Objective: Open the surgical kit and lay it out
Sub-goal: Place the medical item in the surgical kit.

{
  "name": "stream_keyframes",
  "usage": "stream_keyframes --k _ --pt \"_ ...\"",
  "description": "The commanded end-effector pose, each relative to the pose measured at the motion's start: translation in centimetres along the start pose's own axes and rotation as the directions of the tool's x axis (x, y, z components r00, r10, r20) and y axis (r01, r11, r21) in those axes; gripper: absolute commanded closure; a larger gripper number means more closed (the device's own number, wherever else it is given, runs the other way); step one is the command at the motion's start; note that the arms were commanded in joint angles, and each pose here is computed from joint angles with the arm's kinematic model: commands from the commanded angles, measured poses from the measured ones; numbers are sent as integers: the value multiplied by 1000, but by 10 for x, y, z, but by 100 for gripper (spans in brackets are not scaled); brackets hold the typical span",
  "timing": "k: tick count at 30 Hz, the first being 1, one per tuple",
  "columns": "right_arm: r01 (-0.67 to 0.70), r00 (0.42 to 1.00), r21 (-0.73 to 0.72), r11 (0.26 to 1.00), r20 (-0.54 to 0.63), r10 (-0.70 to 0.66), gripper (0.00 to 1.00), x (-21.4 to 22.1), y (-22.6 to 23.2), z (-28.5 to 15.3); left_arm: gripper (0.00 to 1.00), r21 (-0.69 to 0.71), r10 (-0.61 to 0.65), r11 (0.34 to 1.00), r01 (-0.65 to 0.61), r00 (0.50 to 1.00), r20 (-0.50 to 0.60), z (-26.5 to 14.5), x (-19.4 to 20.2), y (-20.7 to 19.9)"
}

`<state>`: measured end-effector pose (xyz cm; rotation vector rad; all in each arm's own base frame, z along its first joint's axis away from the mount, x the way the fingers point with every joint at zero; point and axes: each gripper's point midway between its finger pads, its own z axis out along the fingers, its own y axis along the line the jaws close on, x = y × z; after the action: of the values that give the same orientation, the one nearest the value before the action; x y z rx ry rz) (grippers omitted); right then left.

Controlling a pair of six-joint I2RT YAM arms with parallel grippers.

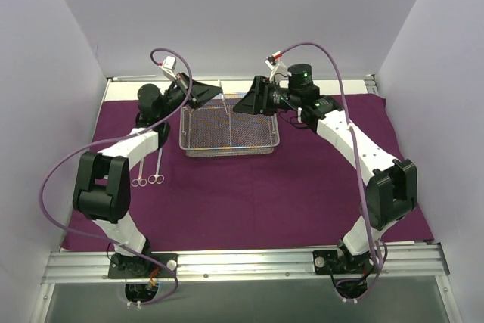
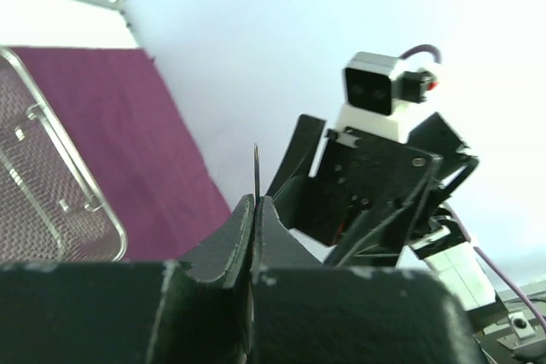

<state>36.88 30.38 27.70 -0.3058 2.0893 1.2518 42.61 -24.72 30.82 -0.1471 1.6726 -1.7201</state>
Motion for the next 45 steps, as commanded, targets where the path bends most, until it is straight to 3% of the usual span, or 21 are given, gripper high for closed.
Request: stream_keyframes --k 1,6,9,13,17,24,45 --pt "54 997 -77 996 55 -50 43 -12 25 4 98 179 82 979 -97 993 87 -10 -14 -66" --pt "5 989 -97 995 145 9 50 -20 33 10 98 218 4 975 -46 982 188 -20 -22 -68" --pt "2 965 -134 991 260 33 42 -32 43 6 98 271 -54 962 -25 958 282 -33 -30 -74" --pt "-70 925 -186 980 355 133 38 -39 52 7 98 287 -135 958 -1 880 454 -52 -49 -64" --pt "-29 887 -241 970 442 136 37 -50 71 13 98 309 -178 951 15 844 506 -57 -56 -62" --pt "-28 871 -368 929 446 203 40 -54 92 27 98 321 -212 946 37 822 529 -64 -54 -59" --pt "-68 899 -346 936 385 207 53 -39 76 66 98 374 -270 925 70 813 515 -73 -45 -64"
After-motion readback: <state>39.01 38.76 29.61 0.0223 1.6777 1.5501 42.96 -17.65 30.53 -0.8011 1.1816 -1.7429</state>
